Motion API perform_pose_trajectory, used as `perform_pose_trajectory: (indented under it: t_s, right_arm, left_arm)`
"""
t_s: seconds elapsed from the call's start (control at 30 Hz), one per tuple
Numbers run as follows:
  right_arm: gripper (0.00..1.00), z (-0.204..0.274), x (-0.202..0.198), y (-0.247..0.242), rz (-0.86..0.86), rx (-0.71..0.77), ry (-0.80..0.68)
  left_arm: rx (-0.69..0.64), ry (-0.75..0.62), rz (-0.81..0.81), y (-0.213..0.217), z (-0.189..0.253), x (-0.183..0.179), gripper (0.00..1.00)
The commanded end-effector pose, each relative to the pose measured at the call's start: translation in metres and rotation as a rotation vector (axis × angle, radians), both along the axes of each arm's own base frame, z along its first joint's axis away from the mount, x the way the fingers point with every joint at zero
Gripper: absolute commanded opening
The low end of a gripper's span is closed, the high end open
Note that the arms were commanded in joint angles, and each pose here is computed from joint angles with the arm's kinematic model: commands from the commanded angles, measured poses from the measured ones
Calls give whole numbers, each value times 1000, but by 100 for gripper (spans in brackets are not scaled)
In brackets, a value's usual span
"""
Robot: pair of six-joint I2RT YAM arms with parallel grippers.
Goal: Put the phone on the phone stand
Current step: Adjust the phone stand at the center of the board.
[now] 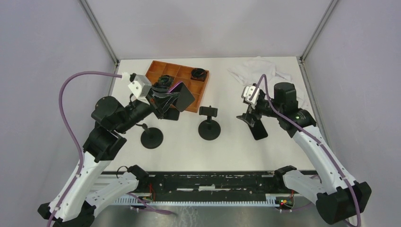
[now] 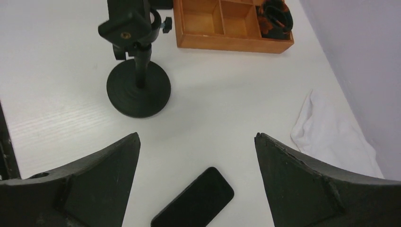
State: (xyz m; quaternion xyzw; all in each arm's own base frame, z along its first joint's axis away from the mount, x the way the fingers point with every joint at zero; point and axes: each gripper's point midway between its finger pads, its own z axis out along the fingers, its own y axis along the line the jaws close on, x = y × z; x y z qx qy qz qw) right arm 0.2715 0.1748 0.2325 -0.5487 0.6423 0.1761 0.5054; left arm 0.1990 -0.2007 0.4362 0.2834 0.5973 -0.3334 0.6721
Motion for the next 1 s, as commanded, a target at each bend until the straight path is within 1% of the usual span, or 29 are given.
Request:
perform_pose_trajectory:
  t_s: [0.0,0.07,0.2,0.27,0.4,0.47,0.63,0.73,0.83,0.97]
  right_arm:
    - [98,30,-12,14,-22,174,86]
    - [98,41,-17,22,3,220,140]
    - [97,51,-18,31,11,251,237]
    - [96,47,-18,33,-3,240,265]
    - [93,23,-14,34,-57,176,301]
    - [93,16,-18,39,-51,164,318]
    - [92,13,-29,52,-18,181,351]
    - [90,0,-33,58,-17,213,419]
    - [89,-10,-32,62,-28,228,450]
    - [88,-7,-29,68,-44,264,482]
  left_arm:
    - [-70,-170,73,16,42,1,2]
    - [-61,-183,95,18,41,5,2]
    - [-48,-189,141,22,37,13,2]
    - [-49,-190,163,24,36,17,2]
    - [-51,-186,191,27,33,22,2]
    - [-52,-177,196,27,30,23,2]
    - [-50,-155,209,30,22,22,2]
    - [-59,-147,206,32,21,19,2]
    - [-70,-142,204,33,20,16,2]
    - [-73,-146,205,36,22,13,2]
